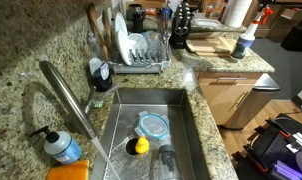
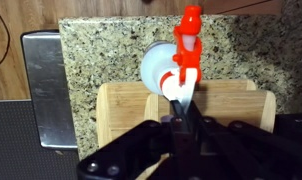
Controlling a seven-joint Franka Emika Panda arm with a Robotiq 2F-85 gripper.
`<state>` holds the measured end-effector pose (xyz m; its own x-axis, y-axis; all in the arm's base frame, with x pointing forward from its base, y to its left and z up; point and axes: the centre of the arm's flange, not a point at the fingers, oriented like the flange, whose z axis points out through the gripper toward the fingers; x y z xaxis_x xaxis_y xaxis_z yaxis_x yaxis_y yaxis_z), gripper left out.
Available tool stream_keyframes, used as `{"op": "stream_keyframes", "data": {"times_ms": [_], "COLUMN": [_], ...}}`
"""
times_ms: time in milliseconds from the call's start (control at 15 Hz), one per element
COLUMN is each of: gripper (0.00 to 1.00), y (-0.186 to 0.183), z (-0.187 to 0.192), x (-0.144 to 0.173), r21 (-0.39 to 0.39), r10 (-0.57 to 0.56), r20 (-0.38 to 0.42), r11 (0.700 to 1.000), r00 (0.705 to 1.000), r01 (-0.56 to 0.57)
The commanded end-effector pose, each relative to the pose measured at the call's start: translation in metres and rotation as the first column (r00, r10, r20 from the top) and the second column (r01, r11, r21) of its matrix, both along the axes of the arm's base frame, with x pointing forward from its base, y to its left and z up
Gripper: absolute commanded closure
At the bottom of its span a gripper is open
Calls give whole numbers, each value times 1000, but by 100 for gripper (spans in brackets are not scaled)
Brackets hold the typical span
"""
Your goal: Pick up the white bottle from the countertop and move it to the right.
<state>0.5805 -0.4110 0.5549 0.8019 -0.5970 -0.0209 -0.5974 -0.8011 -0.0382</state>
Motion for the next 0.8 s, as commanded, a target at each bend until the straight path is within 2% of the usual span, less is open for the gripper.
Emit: {"op": "stream_keyframes", "data": {"times_ms": [0,467,733], "gripper": [98,98,98], "y": [-16,-47,-56], "z": [7,14,0], "x": [-11,-39,-46], "r21": [-39,-112,-104], "r10": [-65,-165,-214], "r20": [9,-24,-66], "r11": [997,981,973], "r00": [998,986,975], "r01": [65,161,207]}}
